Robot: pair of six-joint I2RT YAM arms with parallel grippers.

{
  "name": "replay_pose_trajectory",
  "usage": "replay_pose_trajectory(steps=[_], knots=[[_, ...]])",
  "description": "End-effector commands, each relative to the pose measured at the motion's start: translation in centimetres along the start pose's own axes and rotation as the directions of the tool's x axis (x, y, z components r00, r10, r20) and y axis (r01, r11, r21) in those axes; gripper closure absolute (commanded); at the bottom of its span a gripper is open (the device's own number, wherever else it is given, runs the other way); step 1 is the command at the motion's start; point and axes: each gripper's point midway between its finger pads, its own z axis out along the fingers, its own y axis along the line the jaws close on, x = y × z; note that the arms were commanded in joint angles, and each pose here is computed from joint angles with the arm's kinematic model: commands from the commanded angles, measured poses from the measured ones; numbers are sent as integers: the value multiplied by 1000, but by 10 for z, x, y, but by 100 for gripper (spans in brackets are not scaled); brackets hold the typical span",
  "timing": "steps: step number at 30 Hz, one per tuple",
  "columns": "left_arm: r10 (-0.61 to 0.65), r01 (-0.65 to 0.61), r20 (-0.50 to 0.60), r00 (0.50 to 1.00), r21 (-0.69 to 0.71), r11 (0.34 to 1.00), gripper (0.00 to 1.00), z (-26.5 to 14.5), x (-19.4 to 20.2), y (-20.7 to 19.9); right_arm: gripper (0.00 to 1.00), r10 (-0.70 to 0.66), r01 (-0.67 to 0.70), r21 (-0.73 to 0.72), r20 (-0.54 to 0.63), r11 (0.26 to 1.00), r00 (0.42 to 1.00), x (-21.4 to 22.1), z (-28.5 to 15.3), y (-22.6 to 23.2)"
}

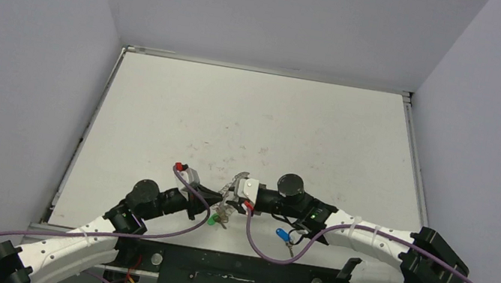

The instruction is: Put the keys on the keyring

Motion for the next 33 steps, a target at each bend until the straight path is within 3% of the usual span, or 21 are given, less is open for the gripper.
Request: replay_pose_trajectory(steps=[1, 9, 14, 19, 25, 33], knots=[[28, -30, 48, 998, 36, 999, 100, 3, -17, -7, 68, -39, 39, 2, 71, 999, 997, -28, 9, -7], [30, -32, 54, 998, 34, 999, 100, 3, -19, -7, 81, -42, 43, -23, 68, 999, 997, -28, 12, -3], [31, -33, 56, 998, 33, 999, 100, 3, -19, -7, 100, -43, 45, -31, 49, 998, 998, -24, 12, -2], [18, -21, 64, 998, 46, 999, 99, 2, -22, -11, 100, -41, 42, -26, 40, 999, 998, -23, 11, -3], [-30, 25, 132, 991, 38, 999, 79, -4, -40, -14, 100, -44, 45, -29, 34, 999, 998, -23, 6, -2], [-73, 81, 207, 976, -31, 996, 69, -17, -69, -10, 100, -27, 35, -119, 61, 992, 998, -42, -4, 10]])
